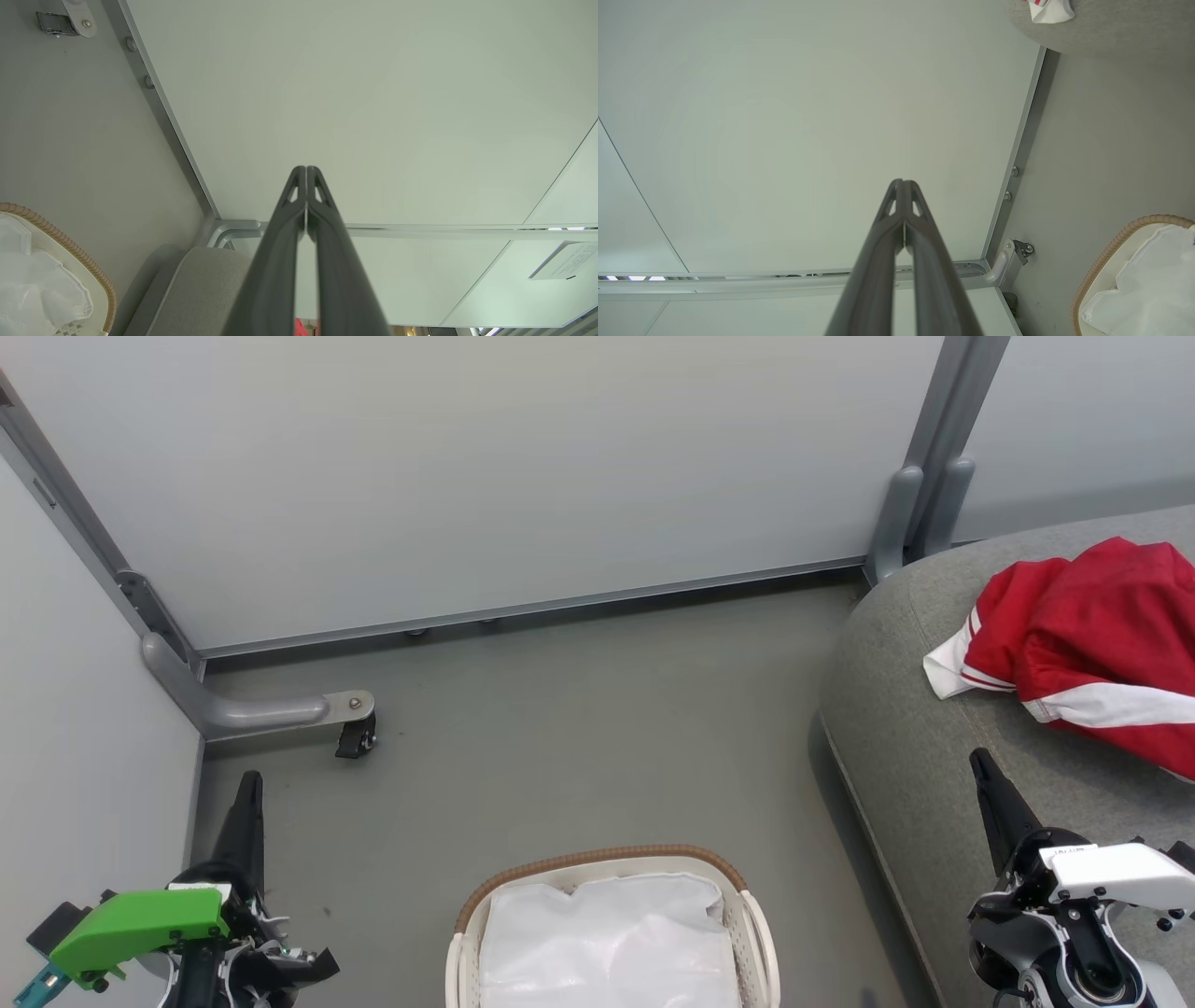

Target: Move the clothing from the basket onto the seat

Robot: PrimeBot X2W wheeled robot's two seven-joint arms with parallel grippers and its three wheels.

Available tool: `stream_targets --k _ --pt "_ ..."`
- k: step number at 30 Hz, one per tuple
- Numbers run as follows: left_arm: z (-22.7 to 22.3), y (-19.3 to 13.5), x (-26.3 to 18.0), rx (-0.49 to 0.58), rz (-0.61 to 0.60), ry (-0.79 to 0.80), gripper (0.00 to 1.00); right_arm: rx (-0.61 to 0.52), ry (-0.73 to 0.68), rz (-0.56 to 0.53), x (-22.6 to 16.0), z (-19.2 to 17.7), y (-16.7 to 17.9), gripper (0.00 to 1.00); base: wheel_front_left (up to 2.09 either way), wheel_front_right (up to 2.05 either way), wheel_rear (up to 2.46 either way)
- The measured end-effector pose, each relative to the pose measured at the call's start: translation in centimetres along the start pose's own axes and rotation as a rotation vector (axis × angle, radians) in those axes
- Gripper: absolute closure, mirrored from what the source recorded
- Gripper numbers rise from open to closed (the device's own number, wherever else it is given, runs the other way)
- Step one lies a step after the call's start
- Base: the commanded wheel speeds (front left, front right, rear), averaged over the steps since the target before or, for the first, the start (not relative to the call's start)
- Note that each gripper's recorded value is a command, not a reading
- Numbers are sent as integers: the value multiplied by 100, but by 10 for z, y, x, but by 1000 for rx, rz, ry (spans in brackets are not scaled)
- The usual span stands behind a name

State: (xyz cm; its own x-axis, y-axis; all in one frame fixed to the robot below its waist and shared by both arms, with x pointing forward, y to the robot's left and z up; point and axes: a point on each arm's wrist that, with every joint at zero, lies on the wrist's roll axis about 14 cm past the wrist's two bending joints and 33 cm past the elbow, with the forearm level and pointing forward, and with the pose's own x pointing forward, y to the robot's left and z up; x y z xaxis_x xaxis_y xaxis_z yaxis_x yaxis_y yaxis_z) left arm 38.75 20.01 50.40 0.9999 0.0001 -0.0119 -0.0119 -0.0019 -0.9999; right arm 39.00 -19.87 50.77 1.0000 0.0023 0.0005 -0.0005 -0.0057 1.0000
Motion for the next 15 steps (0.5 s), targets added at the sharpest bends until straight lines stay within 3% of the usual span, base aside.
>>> stream_targets --k 15 --pt "0 0 0 0 0 0 100 0 0 0 0 0 0 100 0 0 0"
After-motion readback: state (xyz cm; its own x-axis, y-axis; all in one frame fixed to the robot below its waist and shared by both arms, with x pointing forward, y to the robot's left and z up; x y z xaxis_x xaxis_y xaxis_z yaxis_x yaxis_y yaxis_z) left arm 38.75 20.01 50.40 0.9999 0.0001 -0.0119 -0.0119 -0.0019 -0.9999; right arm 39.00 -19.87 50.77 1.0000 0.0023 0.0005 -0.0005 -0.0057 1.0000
